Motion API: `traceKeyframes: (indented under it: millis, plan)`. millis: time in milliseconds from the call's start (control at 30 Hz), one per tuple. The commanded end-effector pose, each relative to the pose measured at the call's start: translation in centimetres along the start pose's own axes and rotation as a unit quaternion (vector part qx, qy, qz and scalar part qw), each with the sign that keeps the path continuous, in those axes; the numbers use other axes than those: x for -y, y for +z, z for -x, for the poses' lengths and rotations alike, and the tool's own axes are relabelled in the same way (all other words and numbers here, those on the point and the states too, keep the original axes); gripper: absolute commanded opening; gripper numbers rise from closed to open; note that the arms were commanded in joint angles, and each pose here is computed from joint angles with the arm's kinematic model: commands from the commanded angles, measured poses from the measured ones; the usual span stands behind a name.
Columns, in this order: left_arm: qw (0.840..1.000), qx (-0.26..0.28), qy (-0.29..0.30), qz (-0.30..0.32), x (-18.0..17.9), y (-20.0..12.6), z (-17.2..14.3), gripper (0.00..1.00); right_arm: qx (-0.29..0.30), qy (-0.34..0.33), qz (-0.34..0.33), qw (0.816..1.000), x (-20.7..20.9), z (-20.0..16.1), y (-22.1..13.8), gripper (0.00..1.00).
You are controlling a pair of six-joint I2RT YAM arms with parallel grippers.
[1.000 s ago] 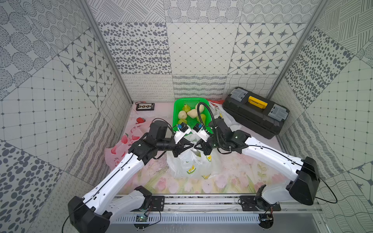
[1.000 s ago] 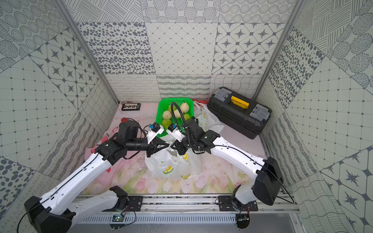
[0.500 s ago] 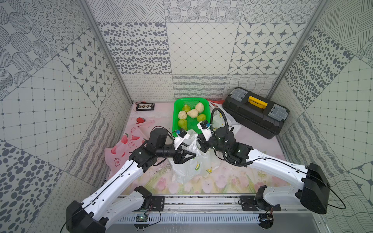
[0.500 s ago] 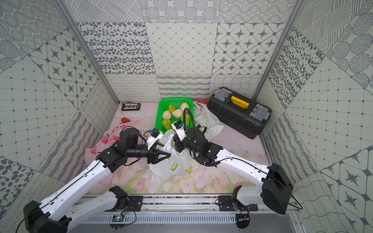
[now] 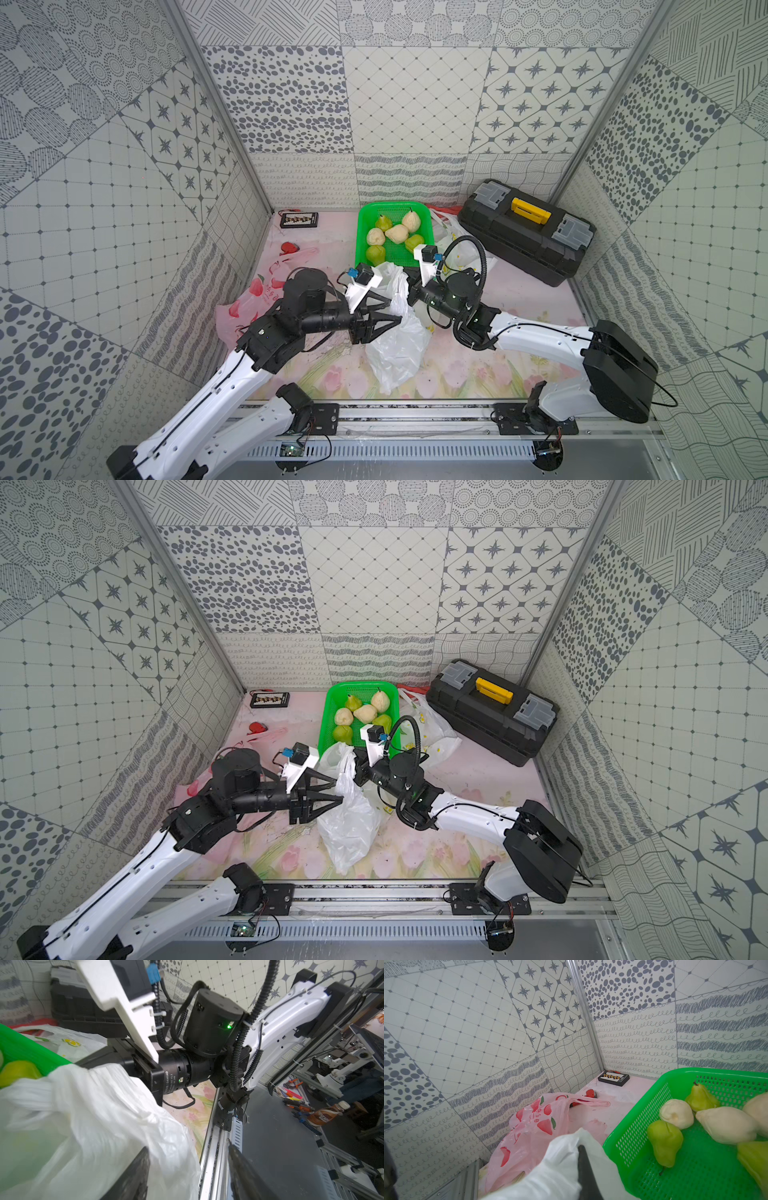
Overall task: Place the pears into plastic bags & tie knots
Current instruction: Tie the plastic bag at the center of the board.
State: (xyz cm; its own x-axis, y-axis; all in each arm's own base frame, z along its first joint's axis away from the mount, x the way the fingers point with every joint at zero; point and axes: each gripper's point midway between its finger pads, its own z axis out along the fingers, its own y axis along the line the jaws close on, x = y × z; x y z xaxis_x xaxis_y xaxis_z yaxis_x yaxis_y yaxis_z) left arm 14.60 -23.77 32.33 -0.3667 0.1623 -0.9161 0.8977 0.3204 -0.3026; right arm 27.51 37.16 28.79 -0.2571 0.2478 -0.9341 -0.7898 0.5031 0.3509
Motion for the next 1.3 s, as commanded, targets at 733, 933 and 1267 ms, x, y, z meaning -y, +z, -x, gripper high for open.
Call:
traceKeyframes:
  millis: [733, 933, 1267]
  plan:
    - [0.986, 0.033, -0.113, 0.116, -7.5, 0.5, -2.7, 0.34, 0.024, 0.144, 0.114, 0.983, -2.9, 1.5, 0.9, 0.00]
    - [0.980, 0.035, -0.140, 0.135, -6.8, -2.6, -0.1, 0.30, 0.027, 0.155, 0.114, 0.981, -2.6, 1.4, 0.9, 0.00]
    - [0.972, 0.017, -0.220, 0.083, -8.5, 0.3, 1.2, 0.42, 0.020, 0.152, 0.116, 0.981, -2.7, 1.3, 0.7, 0.00]
